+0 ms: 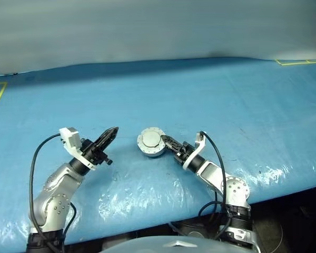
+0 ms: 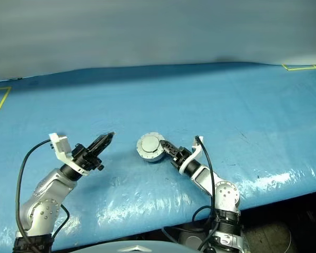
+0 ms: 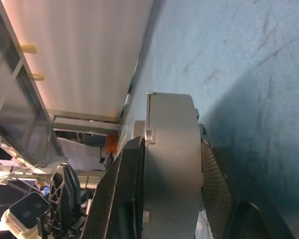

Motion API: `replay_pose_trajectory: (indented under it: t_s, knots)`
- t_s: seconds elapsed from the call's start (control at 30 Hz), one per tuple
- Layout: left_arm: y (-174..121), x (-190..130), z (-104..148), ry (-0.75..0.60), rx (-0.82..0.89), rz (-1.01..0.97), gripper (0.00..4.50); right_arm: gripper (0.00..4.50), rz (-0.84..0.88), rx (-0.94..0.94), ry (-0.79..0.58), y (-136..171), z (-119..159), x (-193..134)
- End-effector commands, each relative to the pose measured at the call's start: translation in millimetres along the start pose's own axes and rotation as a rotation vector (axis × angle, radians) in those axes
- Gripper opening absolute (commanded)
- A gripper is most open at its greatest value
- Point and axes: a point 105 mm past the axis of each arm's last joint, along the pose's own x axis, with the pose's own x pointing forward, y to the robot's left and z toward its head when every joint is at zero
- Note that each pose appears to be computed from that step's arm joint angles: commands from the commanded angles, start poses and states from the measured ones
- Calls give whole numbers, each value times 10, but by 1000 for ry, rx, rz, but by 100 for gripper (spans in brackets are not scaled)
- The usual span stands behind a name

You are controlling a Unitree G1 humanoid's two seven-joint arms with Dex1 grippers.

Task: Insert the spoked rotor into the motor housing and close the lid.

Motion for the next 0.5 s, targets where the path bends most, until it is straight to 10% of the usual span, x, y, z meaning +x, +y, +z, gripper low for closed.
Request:
replay_pose_trajectory:
  t_s: [0.03,0.33,0.5]
  knots:
    - [33,-73,6,-36,-68,31,123,120,289,-14,-57,765,84,193]
    - [-285,-87,42,-141,-274,-145,431,120,444,-60,10,1205,-38,156]
    - [-396,-34,62,-187,-368,-185,445,120,445,-70,47,1214,-101,145]
